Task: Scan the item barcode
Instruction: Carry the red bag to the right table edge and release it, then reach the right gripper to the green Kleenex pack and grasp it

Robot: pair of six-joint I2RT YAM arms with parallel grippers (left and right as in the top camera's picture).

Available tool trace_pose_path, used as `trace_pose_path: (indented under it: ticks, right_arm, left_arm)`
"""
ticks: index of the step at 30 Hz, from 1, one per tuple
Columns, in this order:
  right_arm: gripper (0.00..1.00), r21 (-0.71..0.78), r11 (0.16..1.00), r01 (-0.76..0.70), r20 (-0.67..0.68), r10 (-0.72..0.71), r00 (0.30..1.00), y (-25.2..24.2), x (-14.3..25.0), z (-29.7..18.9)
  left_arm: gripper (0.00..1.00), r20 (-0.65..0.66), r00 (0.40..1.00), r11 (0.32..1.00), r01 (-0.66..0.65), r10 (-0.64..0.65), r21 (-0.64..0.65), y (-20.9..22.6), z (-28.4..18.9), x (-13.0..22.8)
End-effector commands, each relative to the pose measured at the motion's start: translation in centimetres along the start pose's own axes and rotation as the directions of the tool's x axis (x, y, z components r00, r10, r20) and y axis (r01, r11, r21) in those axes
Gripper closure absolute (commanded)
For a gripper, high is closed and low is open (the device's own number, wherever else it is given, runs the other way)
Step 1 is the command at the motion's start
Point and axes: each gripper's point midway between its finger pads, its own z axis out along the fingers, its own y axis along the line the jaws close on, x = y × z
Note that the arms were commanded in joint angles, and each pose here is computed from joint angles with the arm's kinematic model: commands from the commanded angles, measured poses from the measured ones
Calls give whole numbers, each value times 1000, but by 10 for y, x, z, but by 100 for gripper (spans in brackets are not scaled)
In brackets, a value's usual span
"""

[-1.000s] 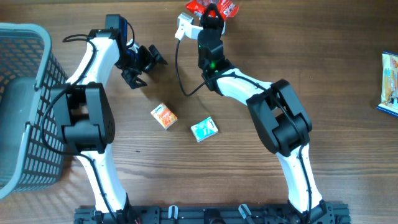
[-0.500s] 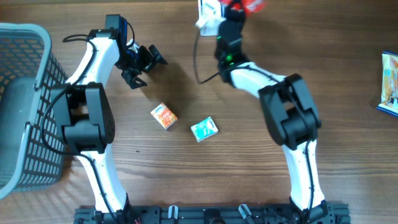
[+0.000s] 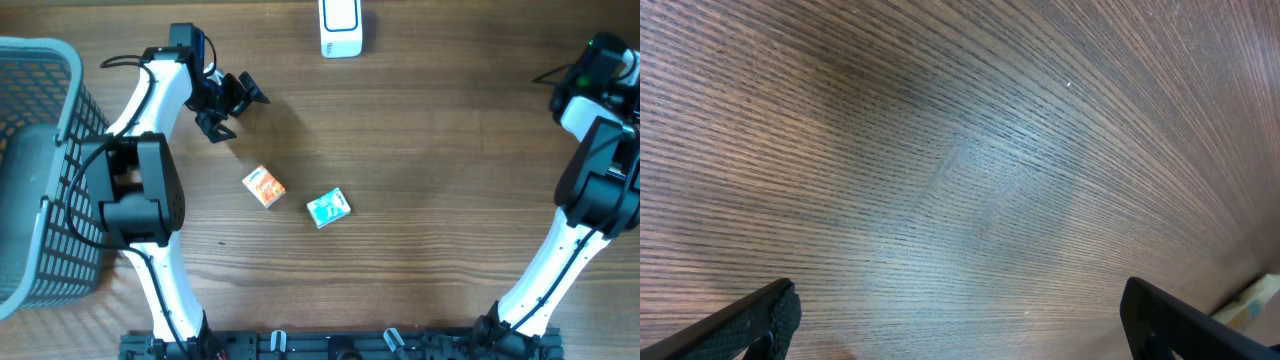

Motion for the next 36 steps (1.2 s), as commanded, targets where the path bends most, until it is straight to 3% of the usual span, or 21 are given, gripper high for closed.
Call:
trace_pose_path:
  ticks: [1,2,3,5,12,17,20,23,26,30,31,32,34,36]
  right_arm:
    - [82,-24,1000,6,10,-5,1000,23,20,1]
    - [50,-59,998,24,36,-22,999,34,23,1]
    - [28,-81,996,30,51,-26,998,42,27,0]
    - [17,-97,994,52,62,-46,997,49,32,-1]
    - [6,-110,990,90,100,-79,992,53,27,-20]
    - [2,-158,983,91,195,-60,979,57,11,-66]
    - [2,-255,951,175,293,-97,951,78,9,-105]
    - [2,-380,887,262,383,-106,918,100,17,-156]
    - [0,-540,770,339,447,-79,891,108,26,-206]
    - [0,-723,644,251,409,106,906,55,8,-244]
    - [0,-781,588,211,381,180,907,28,0,-254]
    - [0,-864,464,198,347,263,900,-1,-5,-273]
    - [0,-951,87,297,306,407,861,-63,1,-335]
    - [0,-847,-357,395,197,478,856,-135,32,-403]
  left_arm:
    - [0,17,1000,1000,-19,19,8,-3,-8,0]
    - [0,17,1000,1000,-19,19,8,-3,-8,0]
    - [0,17,1000,1000,-19,19,8,-3,-8,0]
    - [0,17,1000,1000,-19,19,8,-3,-8,0]
    - [0,17,1000,1000,-19,19,8,-3,-8,0]
    - [0,17,1000,1000,-19,19,8,-3,-8,0]
    - [0,17,1000,1000,-19,19,8,-3,-8,0]
    - [0,17,1000,1000,-19,19,8,-3,-8,0]
    - [0,17,1000,1000,-19,19,8,-3,-8,0]
    - [0,17,1000,1000,-19,19,8,-3,-8,0]
    - [0,17,1000,1000,-19,19,8,-3,-8,0]
    - [0,17,1000,1000,-19,19,8,-3,-8,0]
    - [0,17,1000,1000,-19,19,8,-3,-8,0]
    - [0,17,1000,1000,-19,19,8,-3,-8,0]
